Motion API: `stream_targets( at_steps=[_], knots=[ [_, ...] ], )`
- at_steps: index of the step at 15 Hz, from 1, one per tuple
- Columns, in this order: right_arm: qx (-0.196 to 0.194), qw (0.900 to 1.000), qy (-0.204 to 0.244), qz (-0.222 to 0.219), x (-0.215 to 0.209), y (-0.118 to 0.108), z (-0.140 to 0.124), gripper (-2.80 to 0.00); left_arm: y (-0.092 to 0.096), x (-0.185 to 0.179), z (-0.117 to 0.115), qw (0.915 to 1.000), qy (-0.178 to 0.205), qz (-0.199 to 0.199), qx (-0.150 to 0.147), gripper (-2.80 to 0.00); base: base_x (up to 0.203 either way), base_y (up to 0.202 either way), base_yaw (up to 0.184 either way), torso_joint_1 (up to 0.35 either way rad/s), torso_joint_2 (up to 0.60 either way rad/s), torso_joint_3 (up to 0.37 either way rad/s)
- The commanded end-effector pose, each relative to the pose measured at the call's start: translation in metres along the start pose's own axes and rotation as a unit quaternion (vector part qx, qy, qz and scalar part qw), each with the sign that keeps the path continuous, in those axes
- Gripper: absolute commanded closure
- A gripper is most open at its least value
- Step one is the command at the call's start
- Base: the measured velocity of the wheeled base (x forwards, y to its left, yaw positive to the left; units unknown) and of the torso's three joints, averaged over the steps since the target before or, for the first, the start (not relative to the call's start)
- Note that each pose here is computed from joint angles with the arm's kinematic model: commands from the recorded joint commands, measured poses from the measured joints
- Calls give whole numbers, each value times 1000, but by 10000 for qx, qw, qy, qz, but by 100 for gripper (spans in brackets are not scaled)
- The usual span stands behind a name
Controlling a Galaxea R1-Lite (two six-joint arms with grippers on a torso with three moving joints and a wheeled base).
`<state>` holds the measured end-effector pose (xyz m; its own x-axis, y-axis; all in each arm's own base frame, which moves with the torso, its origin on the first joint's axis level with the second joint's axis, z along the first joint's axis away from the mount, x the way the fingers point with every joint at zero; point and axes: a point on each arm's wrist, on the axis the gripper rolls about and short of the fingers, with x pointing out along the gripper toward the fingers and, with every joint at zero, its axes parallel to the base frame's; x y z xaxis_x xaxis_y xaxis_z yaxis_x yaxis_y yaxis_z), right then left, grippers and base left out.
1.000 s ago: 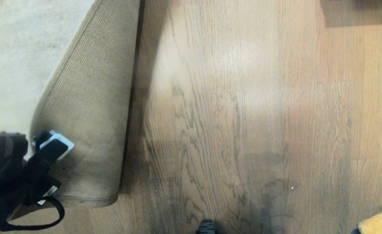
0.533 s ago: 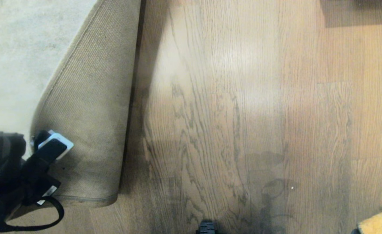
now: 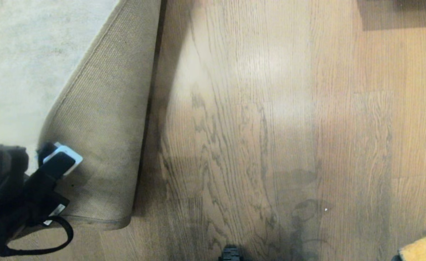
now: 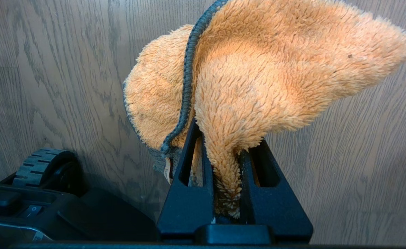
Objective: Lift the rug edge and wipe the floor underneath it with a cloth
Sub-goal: Lay down the carpet
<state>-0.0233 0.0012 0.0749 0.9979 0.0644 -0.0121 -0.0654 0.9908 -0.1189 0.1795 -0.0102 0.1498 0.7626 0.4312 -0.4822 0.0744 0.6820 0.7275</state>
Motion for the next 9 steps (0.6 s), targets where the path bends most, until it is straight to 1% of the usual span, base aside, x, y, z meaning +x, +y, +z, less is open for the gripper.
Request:
stream_targets(
  at_steps=[1, 9],
  knots=[
    [-6, 10000, 7, 9, 0, 0, 0, 0, -1, 1, 0, 10000, 0, 2, 32, 0, 0, 0, 0, 0, 0, 0],
    [-6, 10000, 7, 9, 0, 0, 0, 0, -5, 0, 0, 9999, -52, -91, 25, 0, 0, 0, 0, 0, 0, 0]
  ],
)
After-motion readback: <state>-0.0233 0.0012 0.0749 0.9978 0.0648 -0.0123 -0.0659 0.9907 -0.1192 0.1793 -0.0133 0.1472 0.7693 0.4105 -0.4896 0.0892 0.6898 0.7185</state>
